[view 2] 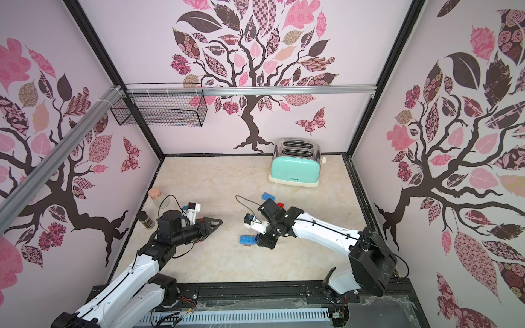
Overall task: Assemble a heart with lego
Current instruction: Pick up the lego brick from the center of the board, then place the lego brick at the center of the board.
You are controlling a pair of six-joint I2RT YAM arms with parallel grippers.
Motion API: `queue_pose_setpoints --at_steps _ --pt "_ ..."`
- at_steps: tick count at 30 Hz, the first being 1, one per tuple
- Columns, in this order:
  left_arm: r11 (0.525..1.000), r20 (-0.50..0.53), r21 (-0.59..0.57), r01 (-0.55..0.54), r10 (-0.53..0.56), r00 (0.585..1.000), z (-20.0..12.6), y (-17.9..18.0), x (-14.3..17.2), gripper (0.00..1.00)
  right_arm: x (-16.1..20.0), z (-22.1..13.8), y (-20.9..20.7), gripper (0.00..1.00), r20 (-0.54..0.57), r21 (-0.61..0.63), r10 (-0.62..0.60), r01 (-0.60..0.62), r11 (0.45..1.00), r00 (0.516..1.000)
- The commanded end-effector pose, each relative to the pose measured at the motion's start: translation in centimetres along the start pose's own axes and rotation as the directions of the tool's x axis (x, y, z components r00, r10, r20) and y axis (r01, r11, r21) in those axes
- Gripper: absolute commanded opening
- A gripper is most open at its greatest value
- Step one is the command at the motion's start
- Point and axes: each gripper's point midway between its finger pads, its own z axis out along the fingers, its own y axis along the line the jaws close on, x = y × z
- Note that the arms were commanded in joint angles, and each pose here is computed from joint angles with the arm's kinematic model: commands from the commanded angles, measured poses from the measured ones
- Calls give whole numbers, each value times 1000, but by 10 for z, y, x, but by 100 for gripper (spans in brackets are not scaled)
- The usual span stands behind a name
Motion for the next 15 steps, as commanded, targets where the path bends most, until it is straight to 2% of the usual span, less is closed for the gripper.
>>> queue_pose_setpoints --at_steps 1,4,8,11,15 --pt "950 94 265 -165 144 985 -12 -62 -14 61 -42 -30 28 30 165 -237 107 -66 969 981" --pt "903 124 361 -234 202 971 -21 -90 -12 64 -66 -52 39 30 254 -343 157 -63 937 954" --pt "852 130 432 -296 266 955 -25 -111 -1 67 -92 -81 57 30 353 -455 191 -10 890 916" --pt "798 134 503 -333 309 942 -29 -130 9 68 -105 -94 63 29 389 -511 235 -3 860 891" --pt "760 144 524 -386 368 919 -28 -145 17 68 -115 -108 72 29 414 -568 257 28 822 873"
